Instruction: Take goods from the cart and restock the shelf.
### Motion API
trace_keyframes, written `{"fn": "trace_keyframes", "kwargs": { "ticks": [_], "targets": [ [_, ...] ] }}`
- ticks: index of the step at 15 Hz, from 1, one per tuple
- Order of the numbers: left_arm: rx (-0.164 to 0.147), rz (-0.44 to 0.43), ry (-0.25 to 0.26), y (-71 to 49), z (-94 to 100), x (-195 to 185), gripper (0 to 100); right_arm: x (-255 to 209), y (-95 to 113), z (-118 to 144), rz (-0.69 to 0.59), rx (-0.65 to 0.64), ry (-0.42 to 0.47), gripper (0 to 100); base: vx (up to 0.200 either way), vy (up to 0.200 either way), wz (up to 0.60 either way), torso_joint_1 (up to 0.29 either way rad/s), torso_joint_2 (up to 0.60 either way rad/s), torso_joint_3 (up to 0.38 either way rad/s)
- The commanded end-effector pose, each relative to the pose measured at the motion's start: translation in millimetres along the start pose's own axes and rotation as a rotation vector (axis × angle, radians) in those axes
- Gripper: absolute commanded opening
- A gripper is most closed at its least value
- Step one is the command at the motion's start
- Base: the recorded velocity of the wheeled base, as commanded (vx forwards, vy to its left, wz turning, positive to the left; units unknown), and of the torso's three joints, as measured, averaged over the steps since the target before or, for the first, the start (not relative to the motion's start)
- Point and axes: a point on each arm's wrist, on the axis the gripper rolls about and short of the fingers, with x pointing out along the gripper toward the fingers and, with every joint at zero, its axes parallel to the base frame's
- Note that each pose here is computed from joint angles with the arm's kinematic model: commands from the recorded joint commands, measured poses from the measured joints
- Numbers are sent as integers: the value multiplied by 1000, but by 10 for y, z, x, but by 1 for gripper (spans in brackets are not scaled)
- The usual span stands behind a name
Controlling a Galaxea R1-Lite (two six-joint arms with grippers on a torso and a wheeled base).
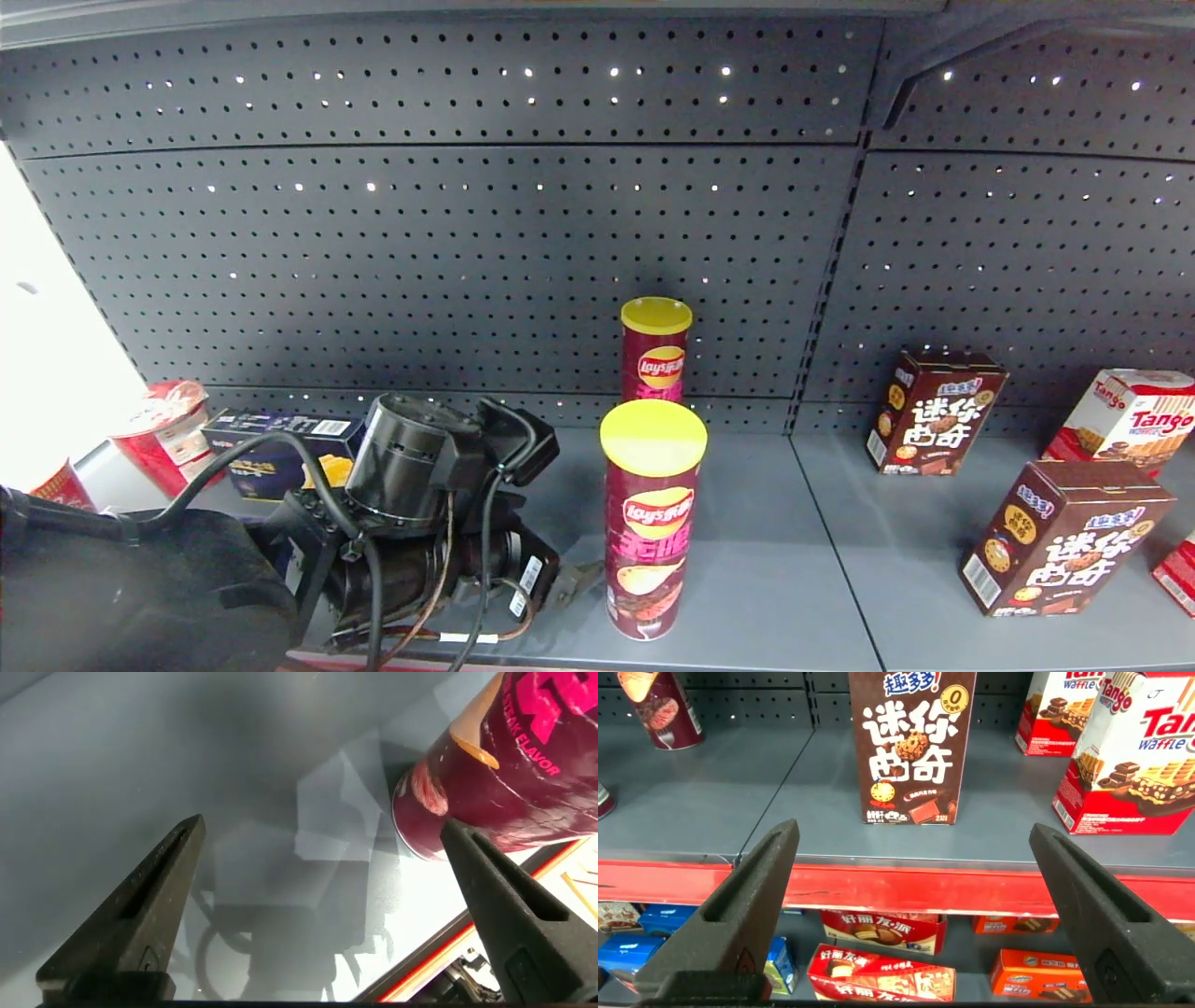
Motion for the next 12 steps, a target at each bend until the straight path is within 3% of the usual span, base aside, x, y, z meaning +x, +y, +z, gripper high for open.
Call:
{"fn": "trace_keyframes", "kwargs": {
  "ticks": [1,12],
  "targets": [
    [2,-2,-3,-8,10,6,100,1,0,0,0,0,1,100,0,0,0,0,0,0],
    [12,-16,8,-64,21,94,100,1,0,0,0,0,1,100,0,0,0,0,0,0]
  ]
}}
